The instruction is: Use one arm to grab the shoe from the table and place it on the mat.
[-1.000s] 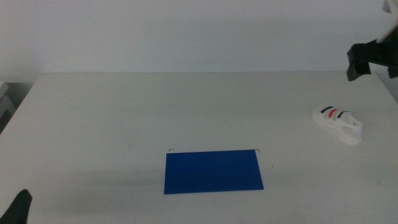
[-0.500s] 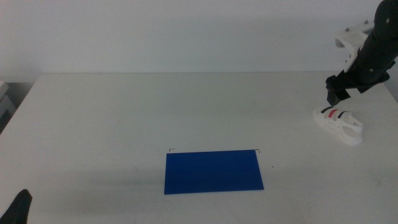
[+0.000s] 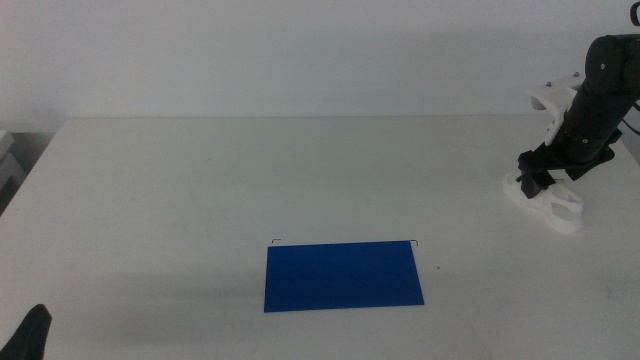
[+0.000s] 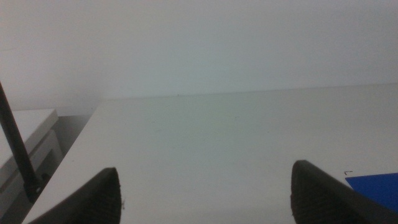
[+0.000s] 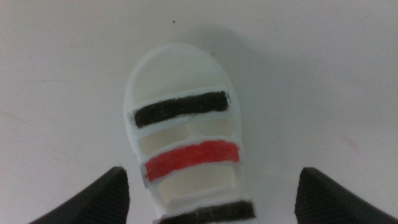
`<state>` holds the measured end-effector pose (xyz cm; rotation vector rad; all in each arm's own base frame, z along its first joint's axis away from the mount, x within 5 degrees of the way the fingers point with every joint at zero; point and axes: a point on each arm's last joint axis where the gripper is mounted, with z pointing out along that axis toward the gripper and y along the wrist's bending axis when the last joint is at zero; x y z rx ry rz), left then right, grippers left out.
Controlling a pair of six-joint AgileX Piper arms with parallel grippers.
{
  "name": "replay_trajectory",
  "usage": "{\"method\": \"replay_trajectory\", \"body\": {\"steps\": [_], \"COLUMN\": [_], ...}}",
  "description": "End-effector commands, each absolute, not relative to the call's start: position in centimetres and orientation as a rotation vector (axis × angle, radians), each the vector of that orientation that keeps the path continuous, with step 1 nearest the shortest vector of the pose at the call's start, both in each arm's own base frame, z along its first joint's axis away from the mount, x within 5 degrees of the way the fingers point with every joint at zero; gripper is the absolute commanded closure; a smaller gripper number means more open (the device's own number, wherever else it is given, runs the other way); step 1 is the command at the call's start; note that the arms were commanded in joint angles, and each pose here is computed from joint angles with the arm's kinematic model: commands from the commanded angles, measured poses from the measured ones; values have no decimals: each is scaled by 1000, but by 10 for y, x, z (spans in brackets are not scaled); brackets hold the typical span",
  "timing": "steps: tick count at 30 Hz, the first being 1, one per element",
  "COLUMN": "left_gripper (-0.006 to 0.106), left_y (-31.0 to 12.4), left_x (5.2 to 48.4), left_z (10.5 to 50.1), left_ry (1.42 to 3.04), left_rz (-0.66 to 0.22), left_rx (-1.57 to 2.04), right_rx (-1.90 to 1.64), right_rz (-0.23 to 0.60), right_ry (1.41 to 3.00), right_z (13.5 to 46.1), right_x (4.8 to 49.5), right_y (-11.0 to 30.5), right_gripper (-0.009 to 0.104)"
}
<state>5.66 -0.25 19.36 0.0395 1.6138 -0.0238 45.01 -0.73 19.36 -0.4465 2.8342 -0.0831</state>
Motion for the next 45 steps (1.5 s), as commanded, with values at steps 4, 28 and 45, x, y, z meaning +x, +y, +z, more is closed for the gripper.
{"method": "replay_trajectory", "body": {"steps": [4,28,45], "left_gripper": [7,7,7], "left_y": [-2,-2,-2], "left_x": [56,56,56], "left_z": [199,199,199], "left_ry": [1527,1527,1527], "left_rz": [-35,-35,-35], "left_rx": [26,26,26], "right_rx": [-436,-555,-1123], "right_rz": [-113,-62,74], "right_ry": [2748,2775,2575], "right_z": [223,270,295], "right_x": [452,443,380], "right_y": [-12,44,233], "right_gripper": [23,99,99]}}
